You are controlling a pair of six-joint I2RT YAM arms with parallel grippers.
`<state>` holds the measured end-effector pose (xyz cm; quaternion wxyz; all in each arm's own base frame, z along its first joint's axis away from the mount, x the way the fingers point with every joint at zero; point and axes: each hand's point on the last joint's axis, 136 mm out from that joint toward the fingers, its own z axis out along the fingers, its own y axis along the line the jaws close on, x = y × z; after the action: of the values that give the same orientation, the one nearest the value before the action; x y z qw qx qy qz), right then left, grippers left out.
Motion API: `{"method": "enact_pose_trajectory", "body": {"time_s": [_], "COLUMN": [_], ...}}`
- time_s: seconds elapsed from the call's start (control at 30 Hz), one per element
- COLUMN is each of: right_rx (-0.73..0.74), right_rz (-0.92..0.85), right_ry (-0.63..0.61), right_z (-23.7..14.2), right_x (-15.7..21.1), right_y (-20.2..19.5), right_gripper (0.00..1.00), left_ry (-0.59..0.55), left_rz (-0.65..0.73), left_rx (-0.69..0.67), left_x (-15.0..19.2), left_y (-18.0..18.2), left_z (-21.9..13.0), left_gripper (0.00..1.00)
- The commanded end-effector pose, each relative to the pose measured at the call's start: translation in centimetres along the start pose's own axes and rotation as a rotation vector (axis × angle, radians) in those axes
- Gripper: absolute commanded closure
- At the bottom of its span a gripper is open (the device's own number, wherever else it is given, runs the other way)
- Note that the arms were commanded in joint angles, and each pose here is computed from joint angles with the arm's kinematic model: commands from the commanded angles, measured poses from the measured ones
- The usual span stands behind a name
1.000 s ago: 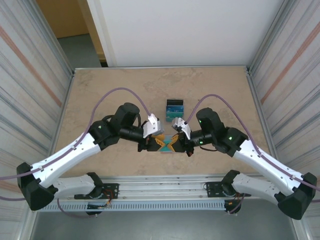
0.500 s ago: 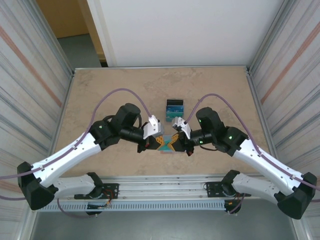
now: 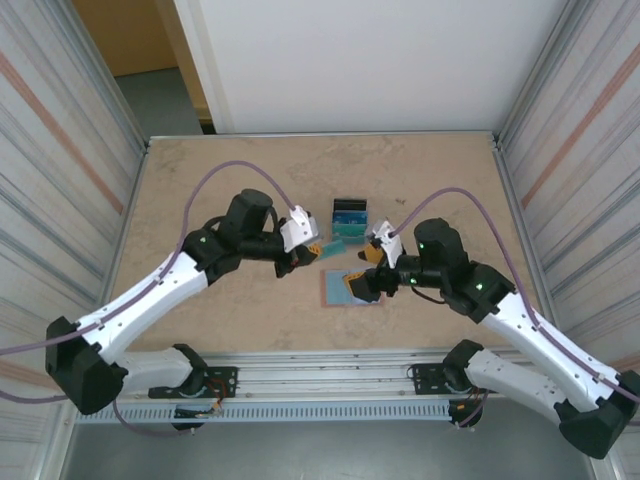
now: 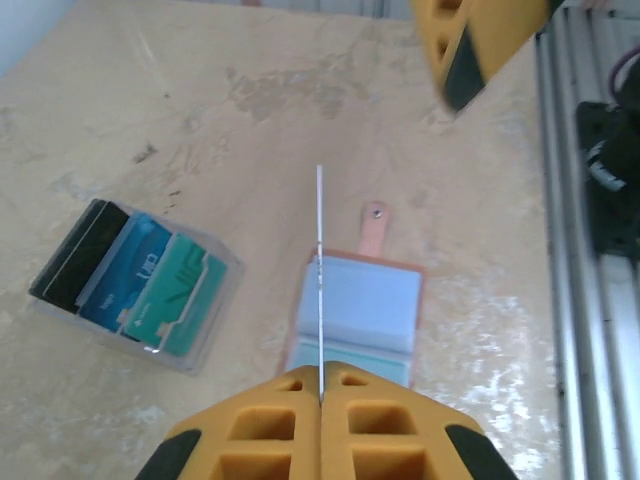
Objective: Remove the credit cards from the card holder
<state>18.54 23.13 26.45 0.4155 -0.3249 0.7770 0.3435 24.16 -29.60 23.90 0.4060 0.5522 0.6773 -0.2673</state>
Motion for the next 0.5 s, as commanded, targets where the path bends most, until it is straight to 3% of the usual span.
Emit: {"method": "enact_pose_trajectory", "body": {"time_s": [0.0,0.33,0.47], "right_rx": [0.151,0.441,0.501], "right_rz": [0.086,0.264,0.340], "right_ry": [-0.050,-0.076,-0.059], "right_z": [-0.8,-2.3,-2.6], "right_x": [-0.5,0.4,0.8], "right_y": [-2.9,-8.3,-9.7], "right_gripper": [0.13,0.01,0.01], "left_ry": [-0.047,-0.026,-0.001], "left_rz": [0.099,0.171,0.187], "left_rx": [-0.050,-0.017,-0.001], "left_x": [-1.8,-1.5,-0.9], "left_y": [2.4,6.2,7.4], "left_z": [0.8,5.4,6.9], "left_gripper": [1.00,1.00,1.00]}}
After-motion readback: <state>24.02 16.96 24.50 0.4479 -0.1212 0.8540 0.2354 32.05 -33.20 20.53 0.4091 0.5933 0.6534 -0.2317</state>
